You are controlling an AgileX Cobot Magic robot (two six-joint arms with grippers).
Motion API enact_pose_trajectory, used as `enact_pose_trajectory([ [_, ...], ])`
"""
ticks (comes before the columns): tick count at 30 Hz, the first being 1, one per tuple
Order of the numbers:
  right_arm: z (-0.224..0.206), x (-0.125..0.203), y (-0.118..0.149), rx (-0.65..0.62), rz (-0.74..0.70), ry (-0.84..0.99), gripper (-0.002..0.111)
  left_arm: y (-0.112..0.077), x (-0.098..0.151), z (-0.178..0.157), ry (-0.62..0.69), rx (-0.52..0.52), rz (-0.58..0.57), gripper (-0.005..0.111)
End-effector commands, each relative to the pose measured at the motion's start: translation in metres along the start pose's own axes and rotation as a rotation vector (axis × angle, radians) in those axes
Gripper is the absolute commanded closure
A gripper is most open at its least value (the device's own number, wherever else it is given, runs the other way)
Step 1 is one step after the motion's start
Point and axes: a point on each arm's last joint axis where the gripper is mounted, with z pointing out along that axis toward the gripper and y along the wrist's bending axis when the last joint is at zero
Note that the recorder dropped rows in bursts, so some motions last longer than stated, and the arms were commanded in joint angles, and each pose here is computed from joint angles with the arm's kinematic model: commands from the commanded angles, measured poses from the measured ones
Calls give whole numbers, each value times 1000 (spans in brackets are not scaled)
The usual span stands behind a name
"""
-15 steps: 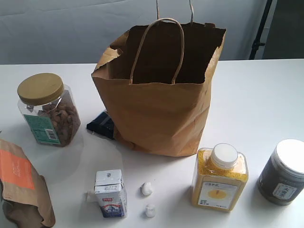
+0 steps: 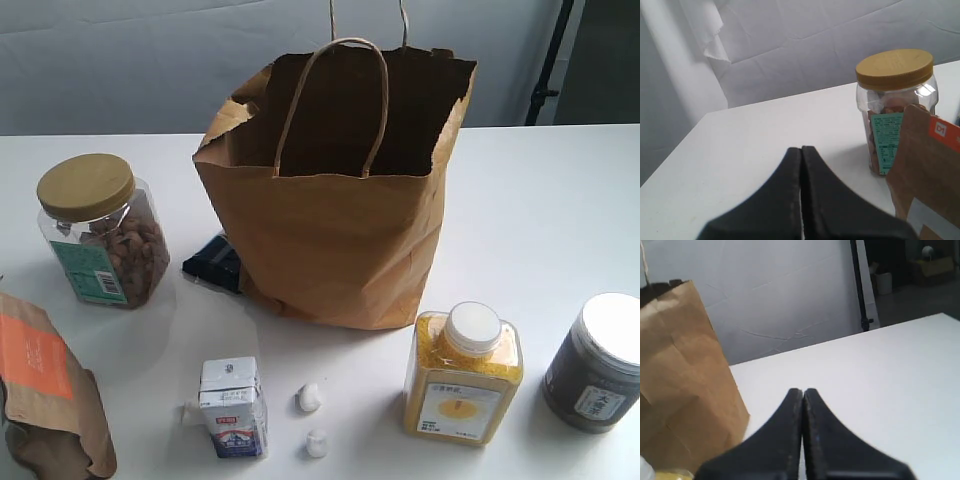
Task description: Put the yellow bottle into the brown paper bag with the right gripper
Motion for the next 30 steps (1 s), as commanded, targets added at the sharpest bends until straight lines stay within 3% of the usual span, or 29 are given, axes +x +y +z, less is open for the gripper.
enact_pose_trajectory([
  [1, -3, -36, 10, 0, 233, -18, 108, 0, 0, 0, -9, 4, -1, 107],
  [4, 7, -67, 18, 66, 175, 121, 108, 0, 0, 0, -9, 4, -1, 107],
  [7, 23, -102, 31, 80, -18, 314, 108, 0, 0, 0, -9, 4, -1, 107],
  [13, 66, -132, 79, -157, -532, 785, 108, 0, 0, 0, -9, 4, -1, 107],
  [14, 75, -136, 96, -228, -695, 883, 108, 0, 0, 0, -9, 4, -1, 107],
  [17, 94, -140, 122, -306, -886, 987, 108, 0, 0, 0, -9, 4, -1, 107],
  [19, 112, -132, 142, -349, -930, 1025, 98, 0, 0, 0, -9, 4, -1, 107],
  [24, 129, -93, 172, -471, -1083, 1141, 27, 0, 0, 0, -9, 4, -1, 107],
  [26, 133, -83, 177, -509, -1113, 1174, 18, 0, 0, 0, -9, 4, -1, 107],
  [30, 149, -60, 183, -553, -1174, 1214, 18, 0, 0, 0, -9, 4, -1, 107],
])
